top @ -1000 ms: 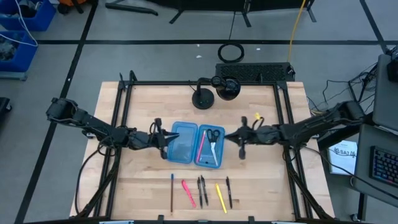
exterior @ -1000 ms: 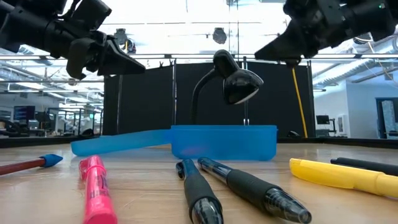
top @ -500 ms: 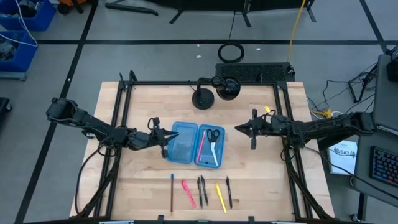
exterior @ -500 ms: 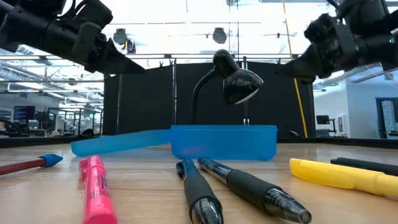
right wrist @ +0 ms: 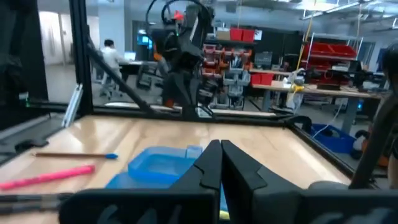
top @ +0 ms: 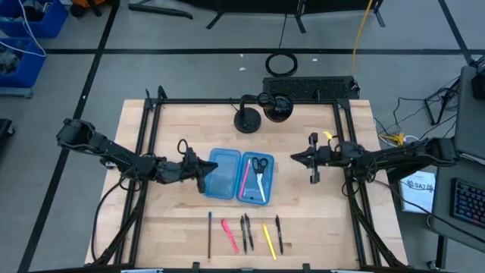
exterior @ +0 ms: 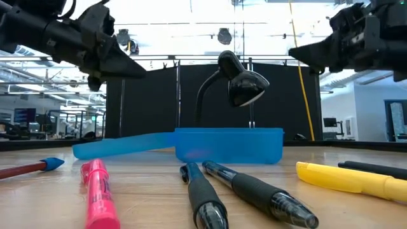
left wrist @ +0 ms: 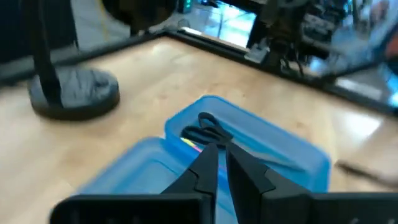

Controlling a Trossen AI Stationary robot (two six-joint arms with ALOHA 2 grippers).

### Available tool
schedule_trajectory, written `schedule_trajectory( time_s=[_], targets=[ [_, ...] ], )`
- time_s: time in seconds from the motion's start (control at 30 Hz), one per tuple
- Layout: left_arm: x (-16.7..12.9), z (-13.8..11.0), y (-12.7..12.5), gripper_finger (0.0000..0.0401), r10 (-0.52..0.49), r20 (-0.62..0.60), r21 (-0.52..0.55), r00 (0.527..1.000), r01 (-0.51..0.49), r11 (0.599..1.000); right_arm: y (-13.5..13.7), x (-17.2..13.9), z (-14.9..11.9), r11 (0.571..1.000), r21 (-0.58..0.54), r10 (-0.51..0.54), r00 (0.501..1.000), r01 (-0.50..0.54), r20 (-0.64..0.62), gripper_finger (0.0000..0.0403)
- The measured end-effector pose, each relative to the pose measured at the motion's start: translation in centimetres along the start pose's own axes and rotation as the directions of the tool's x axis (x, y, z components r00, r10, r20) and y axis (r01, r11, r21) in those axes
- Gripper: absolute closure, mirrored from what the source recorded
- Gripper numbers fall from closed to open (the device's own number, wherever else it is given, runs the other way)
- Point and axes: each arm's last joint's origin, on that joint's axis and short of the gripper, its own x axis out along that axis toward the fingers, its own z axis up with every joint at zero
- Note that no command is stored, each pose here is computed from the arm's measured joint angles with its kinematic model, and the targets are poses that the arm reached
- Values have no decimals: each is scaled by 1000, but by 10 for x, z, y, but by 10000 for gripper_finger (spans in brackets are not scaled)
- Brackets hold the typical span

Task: Pick & place school supplies into a supply box
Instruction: Put the brown pencil into the blue supply box

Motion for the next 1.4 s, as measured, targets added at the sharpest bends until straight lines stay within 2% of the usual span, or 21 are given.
schedule_trajectory(
  time_s=[0.13, 0.27, 0.37, 0.5, 0.57, 0.6, 0.7, 0.77, 0.8, 0.87, 0.93, 1.0, 1.2, 1.4],
  targets=[
    [-6, 2, -21, 390, -20, -74, -44, 997, 16, 999, 0, 0, -2, 1000, -20, 2, 1000, -2, -23, 403],
    [-18, 33, -65, 396, 38, -120, 0, 992, -38, 999, 0, 0, -2, 1000, -21, 1, 1000, -2, -17, 403],
    [-29, 60, -95, 398, 125, -176, 2, 976, -127, 992, 0, 0, -1, 1000, -20, 1, 1000, -1, -12, 403],
    [-37, 84, -119, 399, 243, -298, -139, 923, -294, 946, 0, 0, -4, 1000, -8, 3, 999, -4, -39, 403],
    [-35, 83, -126, 399, 299, -416, -156, 859, -392, 907, 0, 0, -6, 1000, -16, 5, 998, -6, -60, 403],
    [-33, 80, -130, 399, 329, -483, -156, 812, -449, 880, 1, 0, -7, 1000, -23, 6, 997, -8, -75, 403],
    [-21, 60, -138, 399, 401, -677, -113, 617, -626, 772, 1, -1, -10, 999, -44, 7, 994, -11, -105, 403],
    [-10, 42, -144, 399, 425, -753, -64, 501, -700, 711, 1, -1, -12, 999, -40, 5, 993, -10, -121, 403],
    [-4, 34, -147, 399, 431, -772, -47, 466, -719, 694, 1, -1, -12, 999, -36, 6, 992, -11, -127, 403],
    [6, 20, -151, 398, 435, -791, -22, 429, -732, 681, 1, -1, -12, 999, -31, 7, 992, -10, -127, 403],
    [14, 13, -154, 392, 435, -800, -12, 414, -735, 678, 1, -1, -13, 999, -30, 7, 991, -11, -135, 403],
    [19, 8, -157, 385, 426, -800, -24, 422, -733, 680, 1, -1, -14, 999, -34, 8, 990, -13, -141, 403],
    [26, 7, -164, 365, 366, -790, -150, 491, -735, 661, 1, -1, -14, 1000, -29, 8, 990, -12, -140, 403],
    [29, 3, -166, 301, 332, -788, -186, 518, -715, 674, 1, -1, -14, 1000, -26, 8, 990, -11, -139, 403]
  ],
)
